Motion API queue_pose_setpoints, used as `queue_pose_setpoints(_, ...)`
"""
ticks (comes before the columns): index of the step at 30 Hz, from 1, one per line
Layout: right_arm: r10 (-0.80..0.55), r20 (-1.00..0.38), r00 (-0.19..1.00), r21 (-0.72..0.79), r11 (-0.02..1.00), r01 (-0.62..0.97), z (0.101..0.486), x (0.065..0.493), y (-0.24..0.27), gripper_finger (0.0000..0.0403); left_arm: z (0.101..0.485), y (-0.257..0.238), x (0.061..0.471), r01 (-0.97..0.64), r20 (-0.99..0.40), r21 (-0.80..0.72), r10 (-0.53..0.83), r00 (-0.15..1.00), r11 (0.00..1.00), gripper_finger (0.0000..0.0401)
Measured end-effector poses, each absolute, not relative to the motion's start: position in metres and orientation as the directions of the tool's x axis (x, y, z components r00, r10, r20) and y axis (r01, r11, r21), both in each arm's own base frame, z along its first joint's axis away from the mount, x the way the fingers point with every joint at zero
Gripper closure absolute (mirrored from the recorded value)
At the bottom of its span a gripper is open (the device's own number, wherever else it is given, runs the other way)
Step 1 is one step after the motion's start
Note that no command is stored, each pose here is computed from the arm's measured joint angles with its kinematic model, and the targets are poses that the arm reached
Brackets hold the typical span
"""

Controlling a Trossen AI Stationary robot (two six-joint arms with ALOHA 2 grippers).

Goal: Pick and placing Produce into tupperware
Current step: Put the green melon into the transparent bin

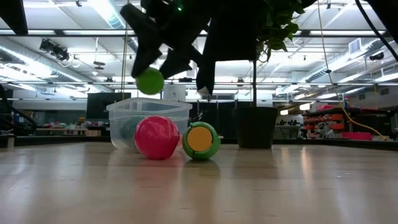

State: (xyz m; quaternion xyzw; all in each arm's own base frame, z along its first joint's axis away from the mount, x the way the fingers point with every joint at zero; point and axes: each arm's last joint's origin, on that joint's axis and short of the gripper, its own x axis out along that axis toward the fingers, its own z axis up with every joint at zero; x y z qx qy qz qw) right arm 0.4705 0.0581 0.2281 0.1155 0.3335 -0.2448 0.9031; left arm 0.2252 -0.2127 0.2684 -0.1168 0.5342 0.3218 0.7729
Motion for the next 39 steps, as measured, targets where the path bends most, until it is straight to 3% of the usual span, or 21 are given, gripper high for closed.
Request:
queue_pose_setpoints(20, -0.402, -0.713, 0.574, 0.083, 0.765, 0.639, 0.222, 0.465, 0.039, 0.0167, 0.268, -0.214, 0.224, -0.619, -0.903, 0.159, 0.367, 0.225, 0.769, 0.0239)
queue_pose_setpoints(39, -0.337, -0.745, 0.576, 0.102, 0.796, 0.597, 0.221, 0.465, 0.04, 0.0153, 0.268, -0.214, 0.224, -0.619, -0.903, 0.159, 0.367, 0.225, 0.769, 0.0239)
